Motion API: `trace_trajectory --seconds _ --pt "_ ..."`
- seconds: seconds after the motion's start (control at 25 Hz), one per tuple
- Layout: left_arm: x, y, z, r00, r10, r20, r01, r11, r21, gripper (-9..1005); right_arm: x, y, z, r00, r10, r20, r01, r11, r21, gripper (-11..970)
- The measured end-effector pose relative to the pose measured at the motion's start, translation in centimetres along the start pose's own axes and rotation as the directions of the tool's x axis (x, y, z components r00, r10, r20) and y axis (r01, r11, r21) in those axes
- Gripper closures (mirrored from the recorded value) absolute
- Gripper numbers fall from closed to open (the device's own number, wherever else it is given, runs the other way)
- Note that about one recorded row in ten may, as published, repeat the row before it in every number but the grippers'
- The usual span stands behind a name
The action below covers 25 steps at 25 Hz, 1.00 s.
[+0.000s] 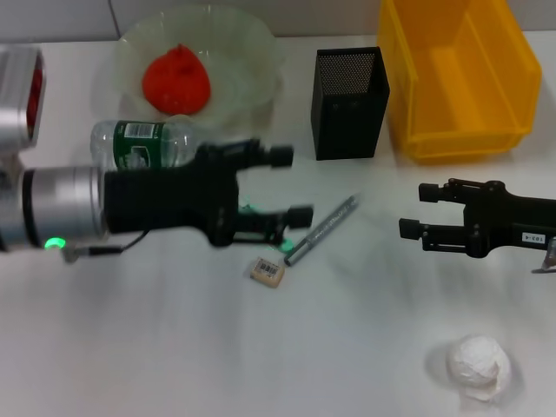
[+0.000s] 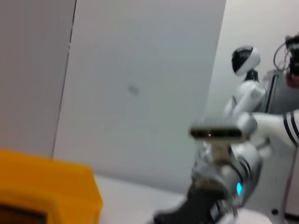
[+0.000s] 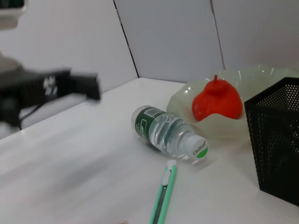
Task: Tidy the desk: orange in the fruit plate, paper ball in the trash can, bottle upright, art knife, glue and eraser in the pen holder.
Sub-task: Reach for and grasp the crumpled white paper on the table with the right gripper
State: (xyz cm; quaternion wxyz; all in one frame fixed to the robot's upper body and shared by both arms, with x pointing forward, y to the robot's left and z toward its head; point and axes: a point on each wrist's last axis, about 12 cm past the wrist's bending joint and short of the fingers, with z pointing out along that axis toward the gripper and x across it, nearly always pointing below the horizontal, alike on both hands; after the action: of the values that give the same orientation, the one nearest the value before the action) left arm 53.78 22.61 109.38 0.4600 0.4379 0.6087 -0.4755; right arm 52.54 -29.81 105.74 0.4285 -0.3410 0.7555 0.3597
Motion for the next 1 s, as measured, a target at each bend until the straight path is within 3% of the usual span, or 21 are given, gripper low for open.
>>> trace_trajectory --seconds 0.08,0.2,0.28,0.4,0.76,0.96,1.0 --pt "0.0 0.0 0.0 1.0 0.0 0.0 0.0 1.0 0.0 137 0.0 0.0 0.0 1.0 -0.001 0.001 0.001 1.0 0.0 188" --pt "1.7 -1.6 -1.6 0.999 -0.008 -0.051 0.01 0.999 0.039 137 -0.3 -0.1 0.2 1.0 -0.006 0.005 0.006 1.0 -0.001 188" --pt "1.7 -1.6 -1.6 0.999 -0.008 -0.051 0.01 0.999 0.039 137 -0.4 -0.1 0.2 1.0 -0.005 0.005 0.005 1.0 -0.002 188" --pt "2.9 -2.2 -2.2 0.989 -0.005 -0.146 0.017 0.997 0.081 137 -0.8 -0.2 0.5 1.0 -0.009 0.008 0.009 1.0 -0.007 188" --pt "3.2 -2.4 -2.3 0.985 0.005 -0.173 0.011 0.996 0.093 137 -1.0 -0.2 0.5 1.0 0.002 0.013 -0.002 1.0 -0.012 189" --pt "3.4 -2.5 -2.3 0.986 0.01 -0.169 0.006 0.996 0.094 136 -3.3 0.1 -0.8 0.997 0.072 0.021 -0.069 0.99 -0.119 188" --pt "3.5 -2.6 -2.1 0.986 0.018 -0.168 -0.002 0.995 0.098 136 -4.9 0.1 -1.9 0.996 0.094 0.006 -0.092 0.981 -0.17 188"
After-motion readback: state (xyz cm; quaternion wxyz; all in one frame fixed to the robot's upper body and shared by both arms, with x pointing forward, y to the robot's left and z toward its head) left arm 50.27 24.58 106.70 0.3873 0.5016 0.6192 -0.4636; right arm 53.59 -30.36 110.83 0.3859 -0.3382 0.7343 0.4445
